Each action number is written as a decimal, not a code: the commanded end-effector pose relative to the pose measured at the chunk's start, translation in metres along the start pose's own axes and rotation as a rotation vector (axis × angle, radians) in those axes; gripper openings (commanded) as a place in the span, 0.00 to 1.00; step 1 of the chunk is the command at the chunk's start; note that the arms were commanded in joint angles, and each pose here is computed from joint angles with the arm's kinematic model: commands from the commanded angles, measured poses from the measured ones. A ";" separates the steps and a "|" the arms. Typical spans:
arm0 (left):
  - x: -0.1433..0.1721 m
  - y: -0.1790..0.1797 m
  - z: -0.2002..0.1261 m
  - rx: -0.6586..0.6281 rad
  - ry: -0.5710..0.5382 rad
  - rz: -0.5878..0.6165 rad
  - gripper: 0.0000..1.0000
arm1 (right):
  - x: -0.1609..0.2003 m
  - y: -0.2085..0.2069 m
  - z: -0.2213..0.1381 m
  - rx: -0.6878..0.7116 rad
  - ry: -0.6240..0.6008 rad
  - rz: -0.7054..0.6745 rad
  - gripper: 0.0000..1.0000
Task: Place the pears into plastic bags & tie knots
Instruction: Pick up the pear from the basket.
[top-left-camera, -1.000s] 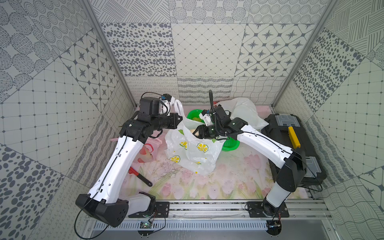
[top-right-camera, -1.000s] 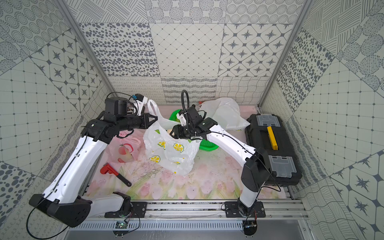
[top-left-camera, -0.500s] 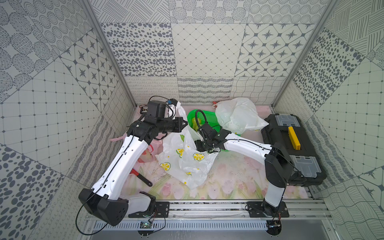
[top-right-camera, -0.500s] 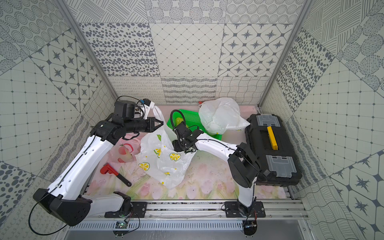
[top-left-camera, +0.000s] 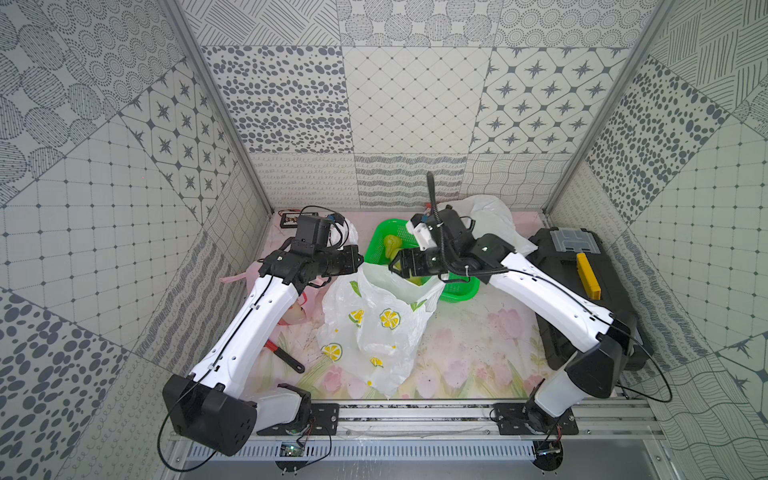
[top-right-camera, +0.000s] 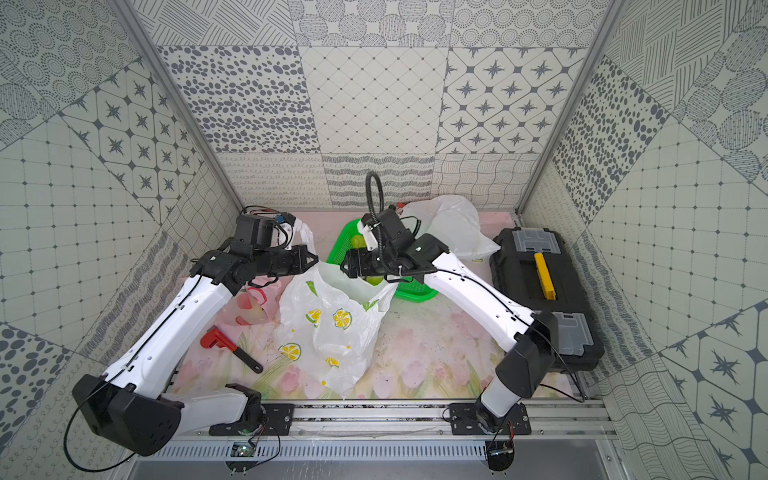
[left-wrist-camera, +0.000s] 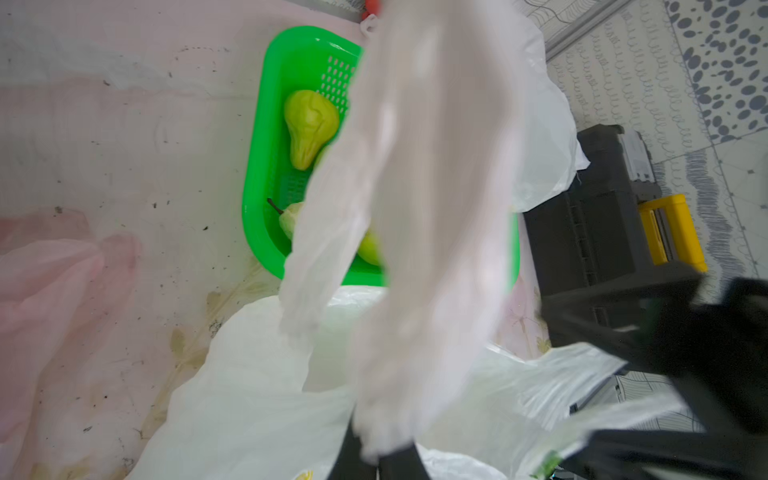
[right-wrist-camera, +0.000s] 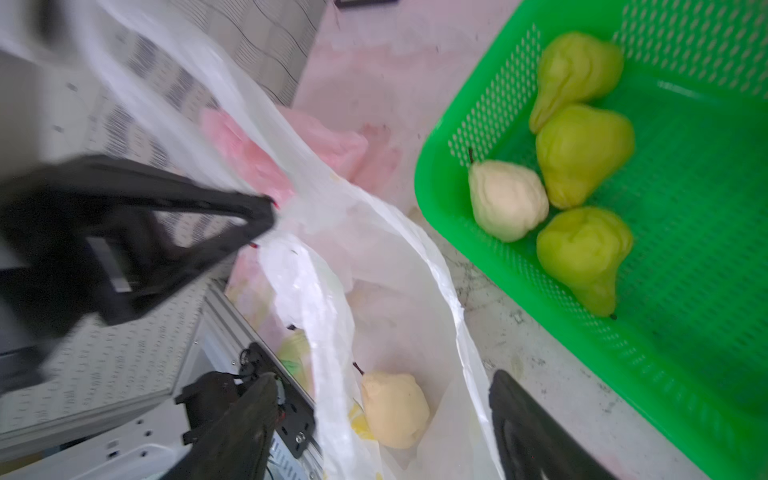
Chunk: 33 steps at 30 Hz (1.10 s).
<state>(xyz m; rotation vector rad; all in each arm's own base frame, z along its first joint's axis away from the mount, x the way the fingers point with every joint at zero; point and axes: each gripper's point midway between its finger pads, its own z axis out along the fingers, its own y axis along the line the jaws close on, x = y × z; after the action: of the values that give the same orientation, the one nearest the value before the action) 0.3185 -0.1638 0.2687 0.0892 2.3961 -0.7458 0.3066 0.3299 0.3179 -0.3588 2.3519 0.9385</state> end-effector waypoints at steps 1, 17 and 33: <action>-0.019 0.024 -0.013 -0.099 -0.082 -0.035 0.00 | -0.058 0.001 -0.051 -0.088 -0.199 0.062 0.66; -0.040 0.055 -0.097 -0.320 -0.424 -0.078 0.00 | 0.000 -0.199 0.025 0.376 -0.099 0.253 0.24; -0.039 0.052 -0.108 -0.315 -0.450 -0.095 0.00 | 0.057 -0.189 0.159 0.476 0.302 -0.009 0.78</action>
<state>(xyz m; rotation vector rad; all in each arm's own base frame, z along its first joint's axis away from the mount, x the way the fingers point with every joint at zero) 0.2988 -0.0615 0.3271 -0.2654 2.1058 -0.3701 0.4067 0.3150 0.1015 -0.2678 2.7028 0.4539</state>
